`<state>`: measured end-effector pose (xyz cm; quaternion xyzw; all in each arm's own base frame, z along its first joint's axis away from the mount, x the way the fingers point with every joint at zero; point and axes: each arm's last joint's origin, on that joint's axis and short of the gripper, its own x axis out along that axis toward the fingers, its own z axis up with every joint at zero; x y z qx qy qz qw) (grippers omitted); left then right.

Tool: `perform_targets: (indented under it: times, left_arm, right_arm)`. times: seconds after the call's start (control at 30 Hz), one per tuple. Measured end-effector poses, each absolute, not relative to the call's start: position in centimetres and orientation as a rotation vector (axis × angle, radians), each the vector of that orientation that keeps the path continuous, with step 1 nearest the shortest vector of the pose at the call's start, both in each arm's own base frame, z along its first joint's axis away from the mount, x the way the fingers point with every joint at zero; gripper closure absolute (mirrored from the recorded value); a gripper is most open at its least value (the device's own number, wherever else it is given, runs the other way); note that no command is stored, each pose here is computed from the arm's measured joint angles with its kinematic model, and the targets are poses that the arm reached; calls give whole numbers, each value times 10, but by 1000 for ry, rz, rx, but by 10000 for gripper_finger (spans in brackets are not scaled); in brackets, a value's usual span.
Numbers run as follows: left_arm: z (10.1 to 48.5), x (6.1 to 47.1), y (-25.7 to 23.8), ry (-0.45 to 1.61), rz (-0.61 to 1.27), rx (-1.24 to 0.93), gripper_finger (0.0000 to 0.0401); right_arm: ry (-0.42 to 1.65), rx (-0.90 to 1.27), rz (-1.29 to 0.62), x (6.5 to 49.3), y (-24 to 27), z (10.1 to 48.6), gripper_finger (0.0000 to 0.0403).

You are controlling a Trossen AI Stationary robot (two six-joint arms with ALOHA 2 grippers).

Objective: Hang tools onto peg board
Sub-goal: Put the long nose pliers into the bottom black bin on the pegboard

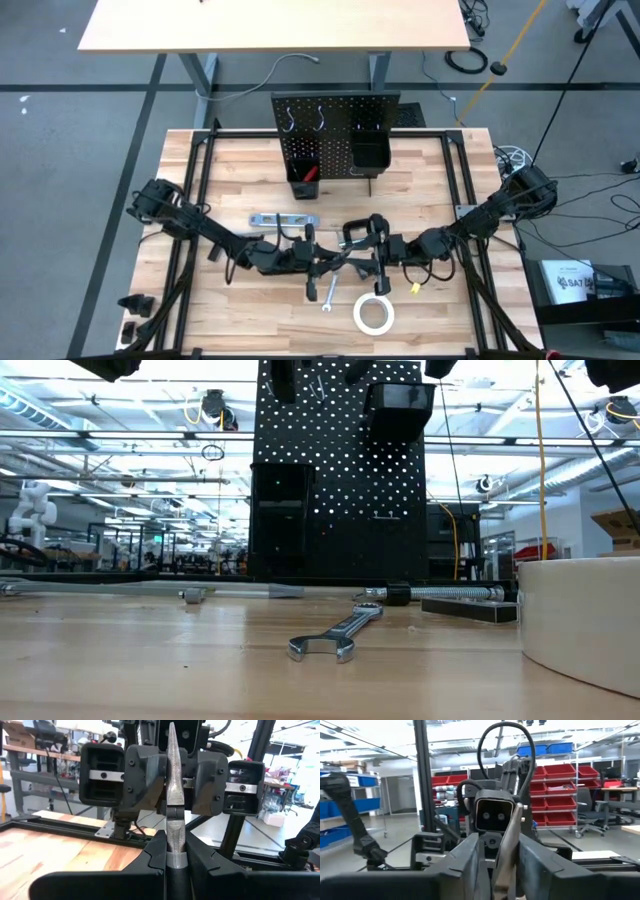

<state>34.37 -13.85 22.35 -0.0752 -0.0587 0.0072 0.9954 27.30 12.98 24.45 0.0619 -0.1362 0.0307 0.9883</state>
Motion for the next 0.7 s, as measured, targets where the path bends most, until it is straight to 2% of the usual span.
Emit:
perform_targets:
  times: [0.27,0.33,0.57,0.7]
  left_arm:
    - [223,345,-136,-110,6,-141,366]
    - [222,345,-137,-105,6,-138,363]
    - [219,345,-136,-74,19,-136,290]
    - [217,345,-137,-51,-5,-126,280]
  right_arm:
    - [-257,117,50,276,125,243,379]
    - [-249,116,50,276,125,242,379]
    - [-192,100,44,279,123,236,379]
    - [-172,105,43,280,122,234,379]
